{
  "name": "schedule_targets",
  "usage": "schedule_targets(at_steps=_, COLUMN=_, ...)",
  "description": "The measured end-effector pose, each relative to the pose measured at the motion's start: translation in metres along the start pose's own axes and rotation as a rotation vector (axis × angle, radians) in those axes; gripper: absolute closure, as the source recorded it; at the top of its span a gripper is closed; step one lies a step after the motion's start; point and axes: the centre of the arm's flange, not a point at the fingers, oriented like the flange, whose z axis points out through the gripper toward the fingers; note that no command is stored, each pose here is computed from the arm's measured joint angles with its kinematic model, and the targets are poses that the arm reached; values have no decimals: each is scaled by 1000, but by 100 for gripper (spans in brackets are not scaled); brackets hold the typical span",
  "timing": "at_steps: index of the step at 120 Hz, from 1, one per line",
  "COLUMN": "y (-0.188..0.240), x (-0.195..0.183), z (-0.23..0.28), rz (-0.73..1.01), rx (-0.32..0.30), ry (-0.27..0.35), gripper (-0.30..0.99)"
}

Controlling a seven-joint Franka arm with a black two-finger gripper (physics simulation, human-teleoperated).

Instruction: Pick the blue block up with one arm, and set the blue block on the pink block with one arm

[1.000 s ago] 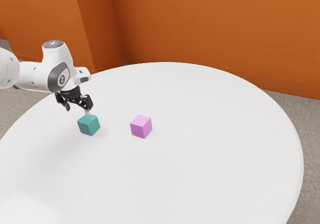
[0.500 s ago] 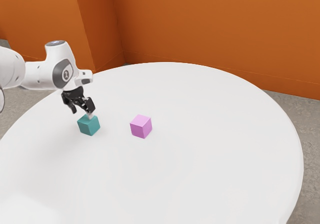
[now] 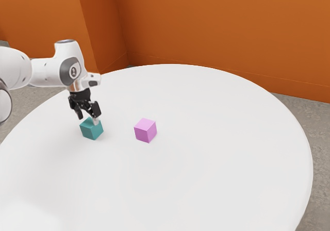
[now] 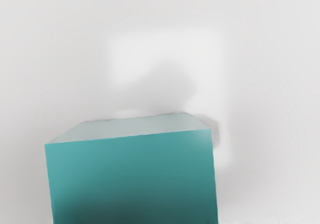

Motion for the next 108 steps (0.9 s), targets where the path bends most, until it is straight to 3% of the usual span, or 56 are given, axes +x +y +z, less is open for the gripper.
schedule_targets(at_steps=30, y=-1, x=1, z=13, rz=16, rx=-10, ry=-26, gripper=0)
schedule_targets(at_steps=62, y=-3, x=6, z=19, rz=47, rx=2, ry=4, gripper=0)
schedule_targets(at_steps=108, y=-8, x=8, z=42, rz=70, rx=-5, ry=-6, gripper=0)
